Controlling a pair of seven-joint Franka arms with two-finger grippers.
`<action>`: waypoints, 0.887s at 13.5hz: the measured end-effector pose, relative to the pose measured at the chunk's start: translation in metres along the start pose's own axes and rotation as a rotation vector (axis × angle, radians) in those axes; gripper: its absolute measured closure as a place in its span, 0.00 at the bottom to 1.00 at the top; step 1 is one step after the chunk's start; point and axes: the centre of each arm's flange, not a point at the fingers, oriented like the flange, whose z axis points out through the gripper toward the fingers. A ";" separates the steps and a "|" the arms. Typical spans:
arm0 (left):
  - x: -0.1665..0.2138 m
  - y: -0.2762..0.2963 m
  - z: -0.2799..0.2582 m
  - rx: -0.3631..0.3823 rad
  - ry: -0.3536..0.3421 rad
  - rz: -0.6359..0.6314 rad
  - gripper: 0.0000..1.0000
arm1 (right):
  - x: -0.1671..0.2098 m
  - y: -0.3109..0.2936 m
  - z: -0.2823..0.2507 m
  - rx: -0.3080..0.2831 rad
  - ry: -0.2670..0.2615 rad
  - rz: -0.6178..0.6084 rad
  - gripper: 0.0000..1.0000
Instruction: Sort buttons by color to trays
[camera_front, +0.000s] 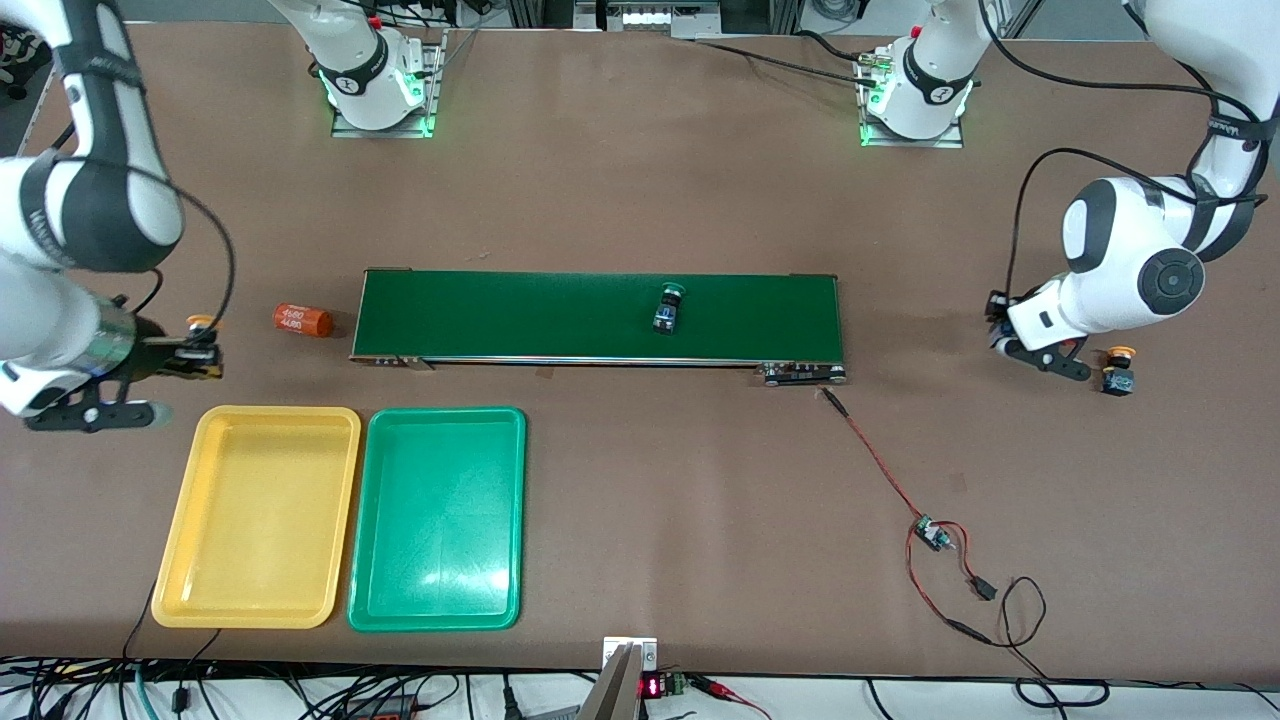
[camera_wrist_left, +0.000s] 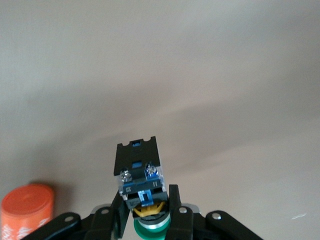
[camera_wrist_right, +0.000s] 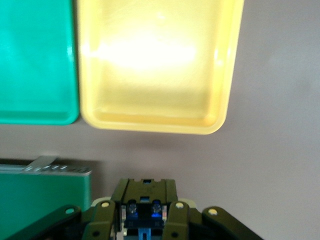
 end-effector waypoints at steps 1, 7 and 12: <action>0.017 0.026 -0.026 -0.017 0.028 -0.026 0.64 | 0.007 0.017 0.017 0.009 0.021 0.004 0.67; 0.064 0.182 -0.055 -0.020 0.025 -0.102 0.64 | 0.044 0.033 0.109 -0.009 0.137 -0.019 0.67; 0.086 0.254 -0.013 -0.038 -0.032 -0.113 0.64 | 0.051 0.054 0.166 0.005 0.173 -0.033 0.67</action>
